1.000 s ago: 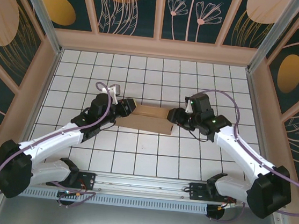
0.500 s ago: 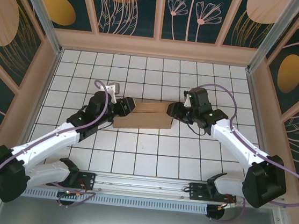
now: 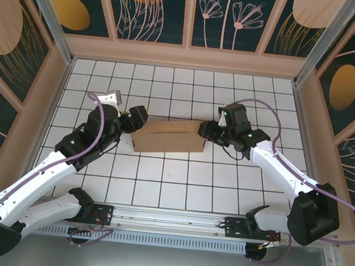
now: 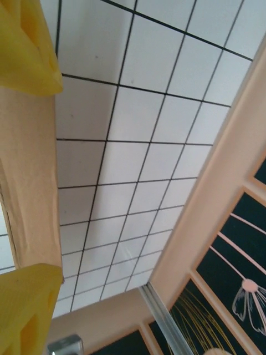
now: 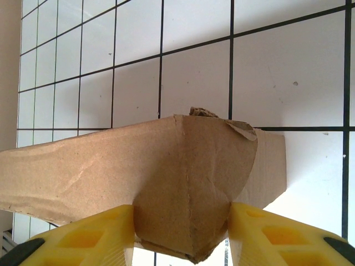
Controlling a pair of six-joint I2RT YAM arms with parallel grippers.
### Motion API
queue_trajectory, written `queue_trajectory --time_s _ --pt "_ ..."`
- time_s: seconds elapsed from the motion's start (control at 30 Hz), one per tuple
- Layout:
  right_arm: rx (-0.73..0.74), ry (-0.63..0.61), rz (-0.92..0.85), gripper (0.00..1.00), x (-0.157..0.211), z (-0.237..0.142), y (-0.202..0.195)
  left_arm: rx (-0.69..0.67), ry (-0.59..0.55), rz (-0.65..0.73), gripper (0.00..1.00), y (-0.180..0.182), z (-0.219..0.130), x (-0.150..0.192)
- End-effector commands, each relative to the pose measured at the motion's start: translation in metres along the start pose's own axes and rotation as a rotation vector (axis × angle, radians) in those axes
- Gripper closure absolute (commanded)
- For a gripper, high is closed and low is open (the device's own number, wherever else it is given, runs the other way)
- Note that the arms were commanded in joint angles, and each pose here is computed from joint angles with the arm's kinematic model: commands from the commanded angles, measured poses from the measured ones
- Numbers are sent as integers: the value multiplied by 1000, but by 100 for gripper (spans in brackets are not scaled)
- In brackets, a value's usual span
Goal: Fold the paper box
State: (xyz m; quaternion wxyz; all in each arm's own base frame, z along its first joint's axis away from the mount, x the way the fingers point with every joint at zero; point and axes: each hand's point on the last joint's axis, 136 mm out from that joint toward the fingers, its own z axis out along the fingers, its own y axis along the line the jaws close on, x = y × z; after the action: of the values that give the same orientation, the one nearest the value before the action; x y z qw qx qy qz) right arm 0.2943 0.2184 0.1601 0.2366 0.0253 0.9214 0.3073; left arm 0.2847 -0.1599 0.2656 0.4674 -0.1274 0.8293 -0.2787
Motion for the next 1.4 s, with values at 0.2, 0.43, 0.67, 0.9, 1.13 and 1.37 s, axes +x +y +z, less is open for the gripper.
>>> queue_trajectory --time_s 0.2,0.43,0.67,0.9,1.13,1.37 --pt "162 83 21 54 24 7 -42 -103 59 -34 16 50 20 25" --pt "144 92 18 53 26 8 -39 10 92 -118 16 48 37 42" --pt "115 104 23 53 29 11 -35 84 134 -208 17 46 42 61" --pt "99 96 25 52 26 11 -32 114 126 -254 17 44 39 62" --pt "88 20 -36 43 -1 -11 -22 -71 -12 -65 17 57 17 15" --pt "-42 -45 -137 36 -32 -40 11 -96 -50 32 14 48 5 -8"
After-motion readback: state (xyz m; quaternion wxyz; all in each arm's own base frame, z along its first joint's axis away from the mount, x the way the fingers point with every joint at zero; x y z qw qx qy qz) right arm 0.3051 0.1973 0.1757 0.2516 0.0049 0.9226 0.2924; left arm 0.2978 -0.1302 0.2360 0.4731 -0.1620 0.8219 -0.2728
